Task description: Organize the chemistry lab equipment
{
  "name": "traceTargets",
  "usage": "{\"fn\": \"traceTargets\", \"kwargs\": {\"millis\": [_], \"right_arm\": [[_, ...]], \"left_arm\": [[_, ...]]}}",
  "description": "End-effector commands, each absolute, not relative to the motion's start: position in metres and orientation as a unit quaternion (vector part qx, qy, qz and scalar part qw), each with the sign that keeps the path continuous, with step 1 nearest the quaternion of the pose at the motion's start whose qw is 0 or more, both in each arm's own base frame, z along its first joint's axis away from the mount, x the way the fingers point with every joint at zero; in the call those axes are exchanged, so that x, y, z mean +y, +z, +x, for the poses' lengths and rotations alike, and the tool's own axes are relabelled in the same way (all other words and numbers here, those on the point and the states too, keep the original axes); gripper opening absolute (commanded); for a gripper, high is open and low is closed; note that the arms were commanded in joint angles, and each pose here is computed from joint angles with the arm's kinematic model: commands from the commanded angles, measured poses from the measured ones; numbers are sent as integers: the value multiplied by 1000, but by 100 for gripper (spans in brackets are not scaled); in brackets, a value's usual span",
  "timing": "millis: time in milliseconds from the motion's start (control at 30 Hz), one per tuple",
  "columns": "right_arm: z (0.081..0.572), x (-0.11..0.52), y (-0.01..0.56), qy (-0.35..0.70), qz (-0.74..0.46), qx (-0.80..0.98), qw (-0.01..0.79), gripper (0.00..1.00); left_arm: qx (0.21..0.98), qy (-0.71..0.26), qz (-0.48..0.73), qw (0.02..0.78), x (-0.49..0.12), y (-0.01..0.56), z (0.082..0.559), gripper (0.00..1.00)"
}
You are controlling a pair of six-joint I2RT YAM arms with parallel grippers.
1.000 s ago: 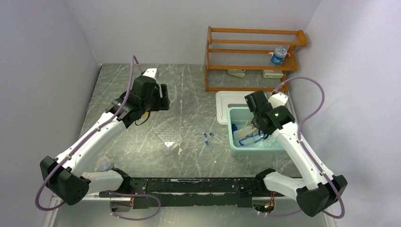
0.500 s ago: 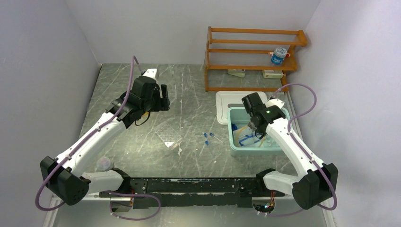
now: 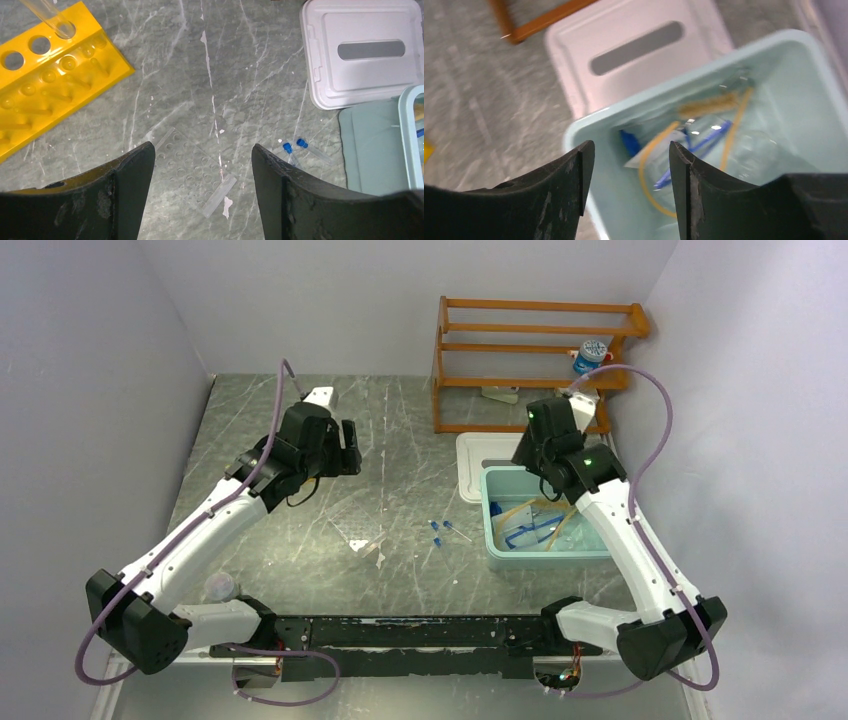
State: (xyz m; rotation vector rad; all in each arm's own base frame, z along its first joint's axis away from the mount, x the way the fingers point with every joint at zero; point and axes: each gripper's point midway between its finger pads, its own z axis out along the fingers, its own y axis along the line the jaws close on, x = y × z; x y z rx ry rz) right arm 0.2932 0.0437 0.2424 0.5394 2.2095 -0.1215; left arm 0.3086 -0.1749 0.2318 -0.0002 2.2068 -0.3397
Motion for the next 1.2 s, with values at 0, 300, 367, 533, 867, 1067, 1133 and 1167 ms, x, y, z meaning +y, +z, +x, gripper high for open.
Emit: {"fn": "traceTargets", "kwargs": {"millis": [0,300,367,533,867,1067,1133,1167], "right_arm": [[319,109,273,106,84,882,452,60],[324,200,264,129,-3,891,435,60],[327,212,253,120,-8,899,422,59],[317,240,213,100,-39,917,384,52],[261,259,101,15,-86,964,252,51],[246,242,63,-36,-74,974,211,32],[245,240,54,-43,-79,974,206,31],[245,239,49,-45,-85,974,203,32]], "left_arm": [[880,-165,3,444,-185,235,307,75],[884,-169,-2,435,-183,224,300,75],[886,-167,-2,433,-182,222,300,75],[888,-161,-8,431,-179,219,298,75],[894,-133,-33,427,-167,209,298,75],[895,-131,-44,425,-165,205,297,75],[895,-134,-44,423,-166,204,297,75],[895,-134,-44,423,-166,204,297,75]]}}
